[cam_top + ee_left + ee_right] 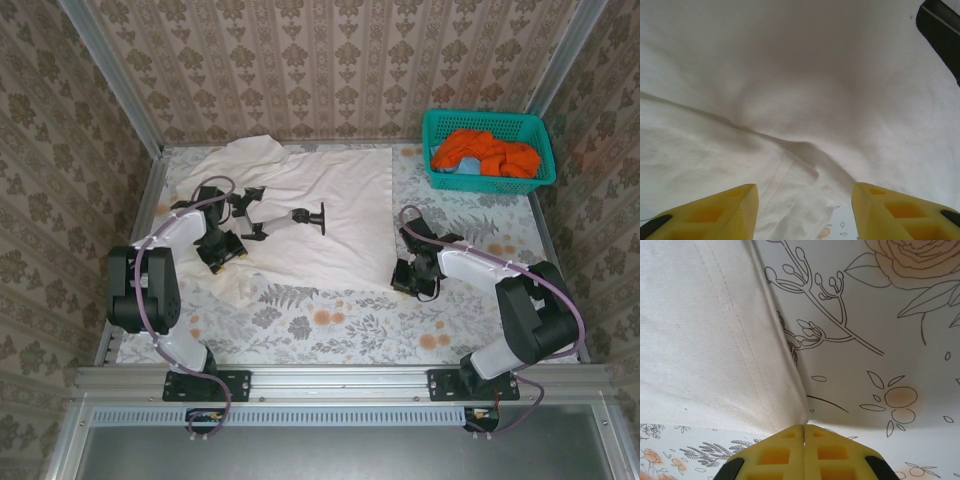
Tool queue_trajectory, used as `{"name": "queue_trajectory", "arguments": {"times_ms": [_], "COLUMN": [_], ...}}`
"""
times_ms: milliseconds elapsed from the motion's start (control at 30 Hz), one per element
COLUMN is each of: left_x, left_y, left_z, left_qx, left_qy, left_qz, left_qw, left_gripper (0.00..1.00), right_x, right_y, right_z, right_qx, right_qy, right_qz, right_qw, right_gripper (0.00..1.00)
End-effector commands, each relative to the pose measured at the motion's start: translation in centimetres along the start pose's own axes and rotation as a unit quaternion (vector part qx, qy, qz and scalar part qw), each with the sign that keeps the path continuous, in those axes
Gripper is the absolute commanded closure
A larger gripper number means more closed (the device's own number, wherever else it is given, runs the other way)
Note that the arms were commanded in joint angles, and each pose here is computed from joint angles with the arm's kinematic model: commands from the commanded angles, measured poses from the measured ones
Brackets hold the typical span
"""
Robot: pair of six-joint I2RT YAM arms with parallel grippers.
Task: Fold and stack the t-shirts
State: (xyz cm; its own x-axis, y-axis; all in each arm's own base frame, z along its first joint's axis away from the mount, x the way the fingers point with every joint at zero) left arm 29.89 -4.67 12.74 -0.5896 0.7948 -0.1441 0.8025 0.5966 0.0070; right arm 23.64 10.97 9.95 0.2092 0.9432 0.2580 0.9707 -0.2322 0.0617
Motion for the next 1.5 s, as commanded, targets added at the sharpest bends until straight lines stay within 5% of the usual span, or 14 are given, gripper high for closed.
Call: {"name": "queue_trajectory", "arguments": {"times_ms": [0,1033,1300,1467], "left_x": [-0.6,-0.1,0.2,2.1], "left_y": [0.4,-1.0,-1.1,-1.8], "left_z": [-0.1,1.6,0.6,-2.3], "left_qx": [-0.006,0.006,-0.002,-0.035], "left_qy": [-0.001,0.031,0.038,0.048], "left_qz": [-0.012,-0.007,-0.001,0.004], "left_qw": [1.000,0.999,0.999,0.998], "left_gripper": [0.50,0.75,1.00,1.00], "right_x": [-0.5,-0.7,-1.0,-2.2], "right_y": [-0.8,-0.9,-0.7,-0.8], "right_z": [0.1,0.1,-0.2,-1.1], "right_qx": [0.006,0.006,-0.001,-0.015], "right_qy": [-0.008,-0.008,-0.018,-0.021], "right_qz": [0.010,0.006,0.012,0.036], "right_qw": [1.000,1.000,1.000,0.999], "right_gripper": [1.00,1.00,1.00,1.00]}}
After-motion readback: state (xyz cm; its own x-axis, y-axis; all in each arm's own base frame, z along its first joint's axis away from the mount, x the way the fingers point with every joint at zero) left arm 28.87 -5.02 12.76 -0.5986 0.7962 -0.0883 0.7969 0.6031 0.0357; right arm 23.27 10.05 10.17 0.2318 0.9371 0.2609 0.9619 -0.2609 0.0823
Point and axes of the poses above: each hand's point on the last joint's axis, 136 mm out from that joint toward the fingers, its own z axis out along the fingers, its own x axis along the line the jaws close on, y = z × x, the point moved 8 cm from there along -z, back along the fingers, and after that the axes turned 7 degrees about -z, right-handed, at the moved point
